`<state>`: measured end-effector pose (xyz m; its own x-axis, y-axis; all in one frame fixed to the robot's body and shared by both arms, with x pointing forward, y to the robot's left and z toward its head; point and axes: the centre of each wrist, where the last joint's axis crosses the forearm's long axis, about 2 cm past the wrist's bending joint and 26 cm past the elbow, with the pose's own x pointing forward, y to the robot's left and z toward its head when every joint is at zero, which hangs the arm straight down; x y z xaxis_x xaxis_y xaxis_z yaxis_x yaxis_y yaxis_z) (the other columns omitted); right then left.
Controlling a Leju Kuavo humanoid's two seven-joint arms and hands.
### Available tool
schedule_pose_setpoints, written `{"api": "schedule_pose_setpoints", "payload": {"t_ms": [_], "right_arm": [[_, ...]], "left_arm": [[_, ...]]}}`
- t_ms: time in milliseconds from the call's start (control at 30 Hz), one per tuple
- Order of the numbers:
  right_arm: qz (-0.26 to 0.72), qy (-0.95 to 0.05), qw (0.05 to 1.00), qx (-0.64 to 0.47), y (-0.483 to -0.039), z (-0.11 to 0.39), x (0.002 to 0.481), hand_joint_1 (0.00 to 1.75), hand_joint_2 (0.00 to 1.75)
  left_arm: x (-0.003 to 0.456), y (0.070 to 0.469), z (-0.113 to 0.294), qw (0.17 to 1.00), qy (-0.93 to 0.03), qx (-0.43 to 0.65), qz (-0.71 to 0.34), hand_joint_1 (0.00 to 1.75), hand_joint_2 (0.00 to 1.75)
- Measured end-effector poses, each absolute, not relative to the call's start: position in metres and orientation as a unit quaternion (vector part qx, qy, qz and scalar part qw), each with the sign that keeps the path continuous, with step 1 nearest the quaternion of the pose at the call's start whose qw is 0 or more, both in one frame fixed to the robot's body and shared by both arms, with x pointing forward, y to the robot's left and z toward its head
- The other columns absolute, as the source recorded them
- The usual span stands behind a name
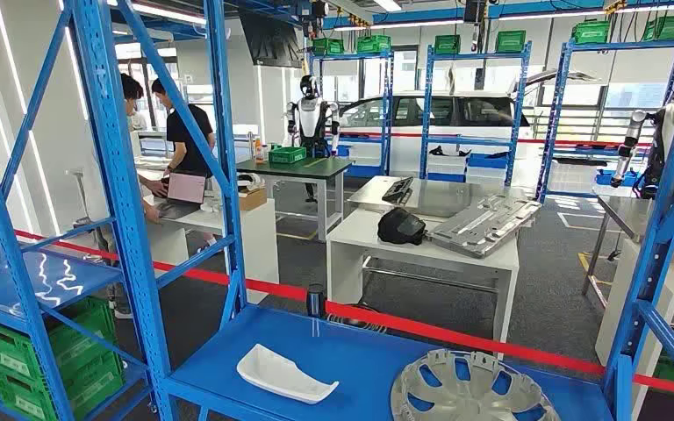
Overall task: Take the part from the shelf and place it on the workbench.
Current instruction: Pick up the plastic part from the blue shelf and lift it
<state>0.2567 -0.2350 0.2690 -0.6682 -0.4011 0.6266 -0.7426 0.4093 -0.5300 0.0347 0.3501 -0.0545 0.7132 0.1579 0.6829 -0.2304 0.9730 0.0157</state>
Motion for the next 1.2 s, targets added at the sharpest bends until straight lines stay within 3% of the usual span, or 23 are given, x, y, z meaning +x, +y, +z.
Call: {"api": "schedule_pose_setpoints", "payload": {"t_ms": [333,1200], "right_arm": [[0.385,-0.802,0.215,0.402,-0.231,0.264,0.262,0.00,0.00],[0.385,-0.801,0.221,0.401,-0.225,0.269,0.266,0.00,0.00]], "left_arm": [[0.036,0.349,-0.055,0.926,-0.364,0.048,0.090,0.00,0.00],[0.030,0.354,-0.049,0.923,-0.364,0.059,0.113,0.00,0.00]]}}
